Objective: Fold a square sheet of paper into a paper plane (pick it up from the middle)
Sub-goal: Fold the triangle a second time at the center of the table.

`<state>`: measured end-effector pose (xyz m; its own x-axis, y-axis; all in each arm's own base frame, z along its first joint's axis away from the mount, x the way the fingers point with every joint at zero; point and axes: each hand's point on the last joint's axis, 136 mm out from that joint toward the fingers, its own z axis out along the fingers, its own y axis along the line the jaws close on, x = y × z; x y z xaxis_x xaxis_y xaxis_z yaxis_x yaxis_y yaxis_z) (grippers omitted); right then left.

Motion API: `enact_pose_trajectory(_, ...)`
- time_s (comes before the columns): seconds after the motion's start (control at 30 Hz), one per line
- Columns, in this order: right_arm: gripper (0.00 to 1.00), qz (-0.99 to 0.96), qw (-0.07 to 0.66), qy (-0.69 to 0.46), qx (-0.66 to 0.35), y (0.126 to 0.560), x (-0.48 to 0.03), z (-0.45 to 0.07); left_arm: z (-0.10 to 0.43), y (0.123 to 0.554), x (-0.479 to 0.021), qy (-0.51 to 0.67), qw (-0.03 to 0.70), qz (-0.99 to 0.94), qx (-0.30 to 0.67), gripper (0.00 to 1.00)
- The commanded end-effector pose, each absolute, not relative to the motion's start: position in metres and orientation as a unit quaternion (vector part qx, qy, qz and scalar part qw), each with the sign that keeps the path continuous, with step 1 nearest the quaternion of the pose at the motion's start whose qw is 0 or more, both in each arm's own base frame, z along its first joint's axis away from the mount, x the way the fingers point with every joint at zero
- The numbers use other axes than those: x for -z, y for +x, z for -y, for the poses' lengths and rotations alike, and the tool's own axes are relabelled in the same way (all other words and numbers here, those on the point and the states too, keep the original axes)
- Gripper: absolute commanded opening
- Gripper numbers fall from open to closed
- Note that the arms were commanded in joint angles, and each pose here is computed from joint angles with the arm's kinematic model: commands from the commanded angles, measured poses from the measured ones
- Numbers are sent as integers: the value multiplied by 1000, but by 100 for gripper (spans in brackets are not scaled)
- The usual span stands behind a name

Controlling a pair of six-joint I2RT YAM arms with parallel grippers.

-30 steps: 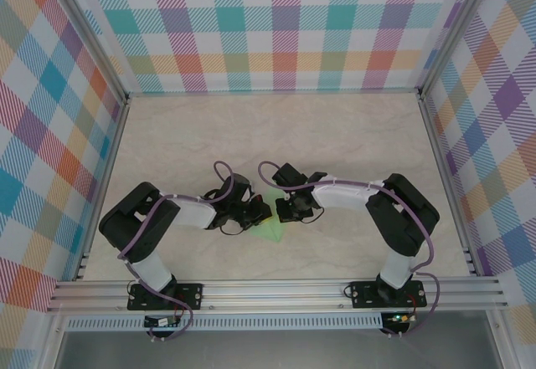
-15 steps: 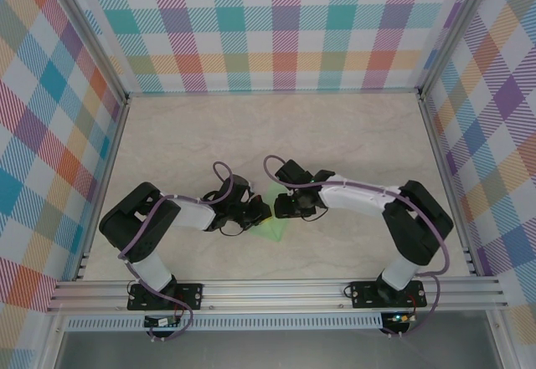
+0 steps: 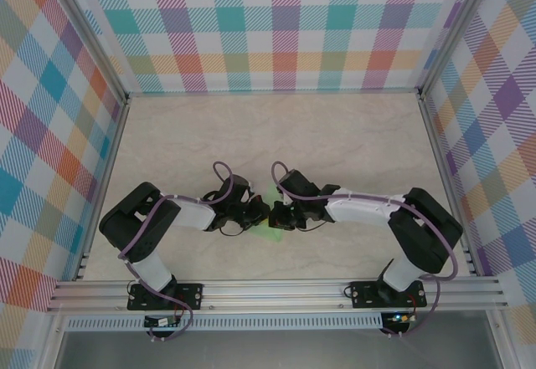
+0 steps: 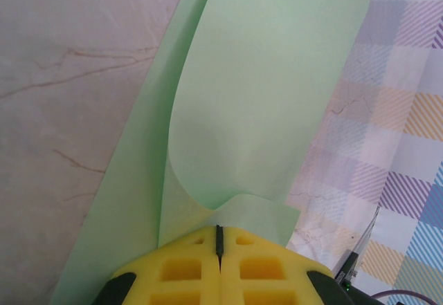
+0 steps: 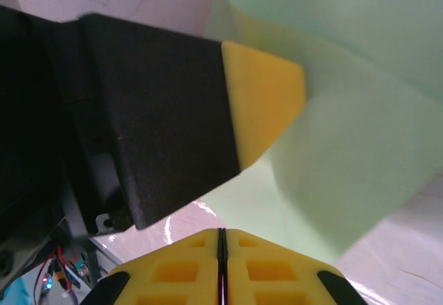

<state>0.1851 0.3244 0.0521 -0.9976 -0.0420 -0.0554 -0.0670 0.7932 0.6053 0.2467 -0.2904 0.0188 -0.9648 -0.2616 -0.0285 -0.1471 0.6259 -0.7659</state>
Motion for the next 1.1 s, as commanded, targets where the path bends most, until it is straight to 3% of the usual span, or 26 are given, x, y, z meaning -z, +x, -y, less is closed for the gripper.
enact_pose_trajectory(0.0,10,-936,-4,-17,-351,180,-52,-340,279,239,-2,-124,56,-912,386,0)
enact_pose_trajectory(1.07,12,-945,4,51,-323,203,-32,-328,283,235,0,-114,46,-912,391,0)
